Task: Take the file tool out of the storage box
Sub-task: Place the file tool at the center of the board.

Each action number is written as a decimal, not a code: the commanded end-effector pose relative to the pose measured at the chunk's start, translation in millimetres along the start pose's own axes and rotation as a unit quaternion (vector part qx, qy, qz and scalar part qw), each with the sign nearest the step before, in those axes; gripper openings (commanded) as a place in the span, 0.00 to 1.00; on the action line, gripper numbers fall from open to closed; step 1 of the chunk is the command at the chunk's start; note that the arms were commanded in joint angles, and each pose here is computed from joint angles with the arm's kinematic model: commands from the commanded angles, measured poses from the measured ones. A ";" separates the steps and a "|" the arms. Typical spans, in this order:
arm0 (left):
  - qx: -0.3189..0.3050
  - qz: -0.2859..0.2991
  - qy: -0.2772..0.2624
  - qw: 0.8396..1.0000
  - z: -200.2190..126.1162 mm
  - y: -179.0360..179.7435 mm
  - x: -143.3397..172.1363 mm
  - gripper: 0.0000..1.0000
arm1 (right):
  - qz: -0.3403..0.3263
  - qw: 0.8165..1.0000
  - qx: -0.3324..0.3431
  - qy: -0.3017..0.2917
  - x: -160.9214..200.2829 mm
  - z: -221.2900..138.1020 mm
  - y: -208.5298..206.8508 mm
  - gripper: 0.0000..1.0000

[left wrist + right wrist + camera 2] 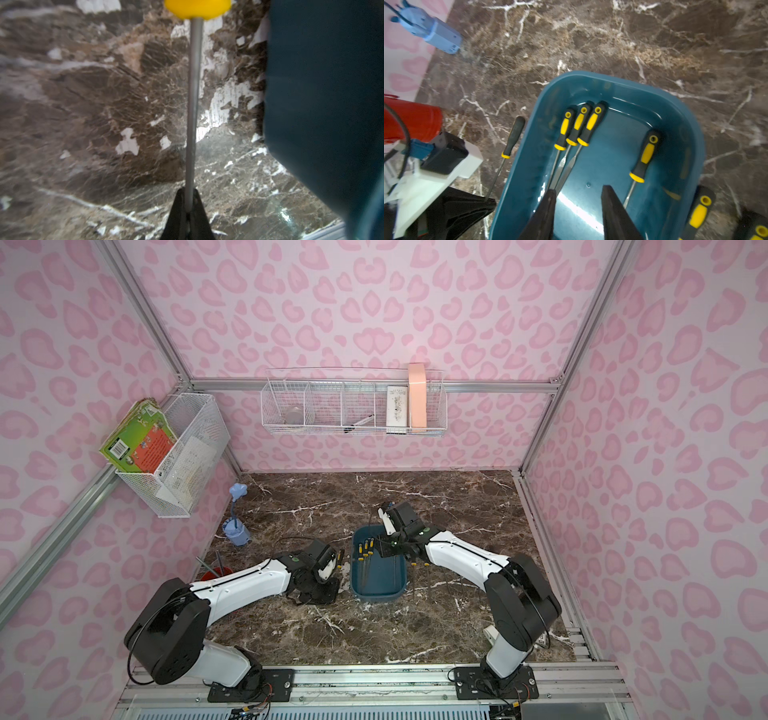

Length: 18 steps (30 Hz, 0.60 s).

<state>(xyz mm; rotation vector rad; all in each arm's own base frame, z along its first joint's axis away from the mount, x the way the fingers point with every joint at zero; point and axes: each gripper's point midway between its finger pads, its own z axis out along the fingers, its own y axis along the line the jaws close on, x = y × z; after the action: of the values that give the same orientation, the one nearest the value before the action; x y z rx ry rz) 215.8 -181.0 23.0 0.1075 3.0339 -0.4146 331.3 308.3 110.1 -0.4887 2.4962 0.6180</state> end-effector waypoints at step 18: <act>0.017 -0.016 0.009 1.000 20.7 -0.9 -18.3 0.02 | -0.025 0.996 0.054 0.064 13.9 61.3 -3.5 0.34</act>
<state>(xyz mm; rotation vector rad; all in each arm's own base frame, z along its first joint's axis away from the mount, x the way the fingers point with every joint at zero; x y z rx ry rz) 236.8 -213.3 16.0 0.1099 3.0067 -0.6786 345.4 332.3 56.5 -0.5498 2.6050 0.4661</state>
